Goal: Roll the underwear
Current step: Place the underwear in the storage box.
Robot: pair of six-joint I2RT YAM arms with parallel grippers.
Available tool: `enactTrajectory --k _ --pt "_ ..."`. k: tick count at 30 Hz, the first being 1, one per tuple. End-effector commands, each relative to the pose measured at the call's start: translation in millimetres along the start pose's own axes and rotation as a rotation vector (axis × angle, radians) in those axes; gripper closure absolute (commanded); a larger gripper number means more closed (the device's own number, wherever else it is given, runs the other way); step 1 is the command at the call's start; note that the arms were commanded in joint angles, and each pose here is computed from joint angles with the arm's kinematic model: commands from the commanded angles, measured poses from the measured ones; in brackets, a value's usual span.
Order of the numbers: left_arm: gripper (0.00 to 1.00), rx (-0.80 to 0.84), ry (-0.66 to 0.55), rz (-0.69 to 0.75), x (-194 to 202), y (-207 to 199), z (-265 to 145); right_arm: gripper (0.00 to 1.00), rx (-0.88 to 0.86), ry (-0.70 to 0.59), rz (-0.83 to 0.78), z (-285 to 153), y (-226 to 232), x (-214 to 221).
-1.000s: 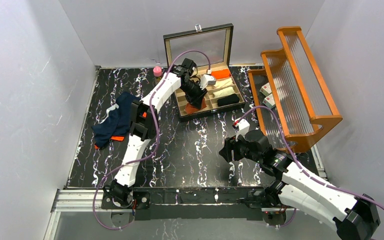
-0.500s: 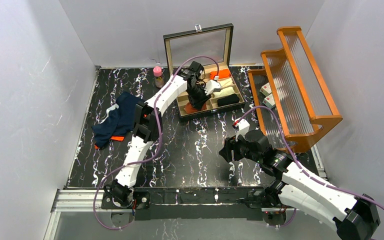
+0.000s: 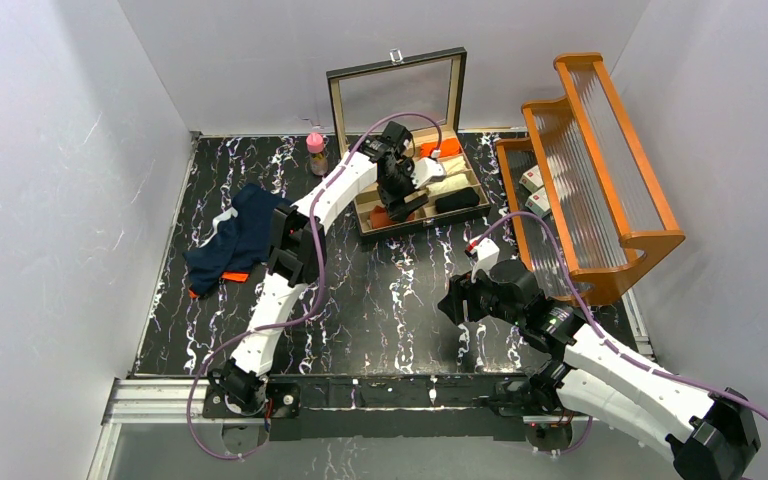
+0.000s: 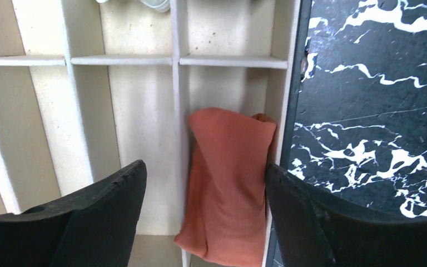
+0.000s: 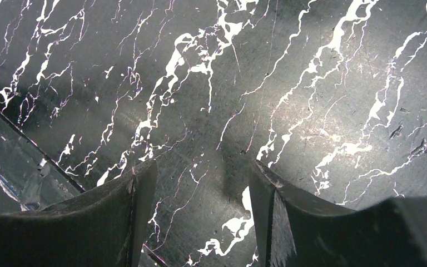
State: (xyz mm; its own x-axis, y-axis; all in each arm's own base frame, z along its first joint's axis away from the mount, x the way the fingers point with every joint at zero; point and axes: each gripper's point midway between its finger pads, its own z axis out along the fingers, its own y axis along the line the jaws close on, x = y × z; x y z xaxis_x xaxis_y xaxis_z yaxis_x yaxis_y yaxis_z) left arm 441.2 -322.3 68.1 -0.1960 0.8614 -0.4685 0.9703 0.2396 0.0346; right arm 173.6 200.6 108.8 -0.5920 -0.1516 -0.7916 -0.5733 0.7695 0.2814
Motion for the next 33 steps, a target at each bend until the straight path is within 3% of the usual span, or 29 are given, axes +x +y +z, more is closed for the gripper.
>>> enactTrajectory --k 1,5,11,17,22,26,29,33 --pt "0.23 0.017 -0.011 -0.007 -9 -15 -22 0.31 -0.011 -0.044 -0.007 -1 3 -11" --pt "0.25 0.013 -0.050 -0.018 -19 -17 -32 0.31 -0.011 -0.042 -0.007 -1 3 -12" --pt "0.37 0.005 -0.122 -0.035 -34 -22 -51 0.31 -0.009 -0.046 -0.007 -1 3 -12" --pt "0.29 0.037 -0.280 -0.042 -67 -35 -82 0.31 -0.004 -0.049 -0.007 -1 2 -13" --pt "0.31 0.035 -0.354 -0.148 -72 -36 -108 0.31 0.026 -0.067 -0.001 -2 -2 -18" --pt "0.38 0.024 -0.410 -0.317 -58 -30 -134 0.29 0.062 -0.083 0.040 0 -4 -30" --pt "0.40 -0.030 -0.417 -0.456 -27 -36 -147 0.28 0.053 -0.068 0.073 8 3 -41" --pt "0.38 -0.240 -0.527 -0.631 20 -30 -190 0.29 0.010 -0.003 0.073 23 18 -54"
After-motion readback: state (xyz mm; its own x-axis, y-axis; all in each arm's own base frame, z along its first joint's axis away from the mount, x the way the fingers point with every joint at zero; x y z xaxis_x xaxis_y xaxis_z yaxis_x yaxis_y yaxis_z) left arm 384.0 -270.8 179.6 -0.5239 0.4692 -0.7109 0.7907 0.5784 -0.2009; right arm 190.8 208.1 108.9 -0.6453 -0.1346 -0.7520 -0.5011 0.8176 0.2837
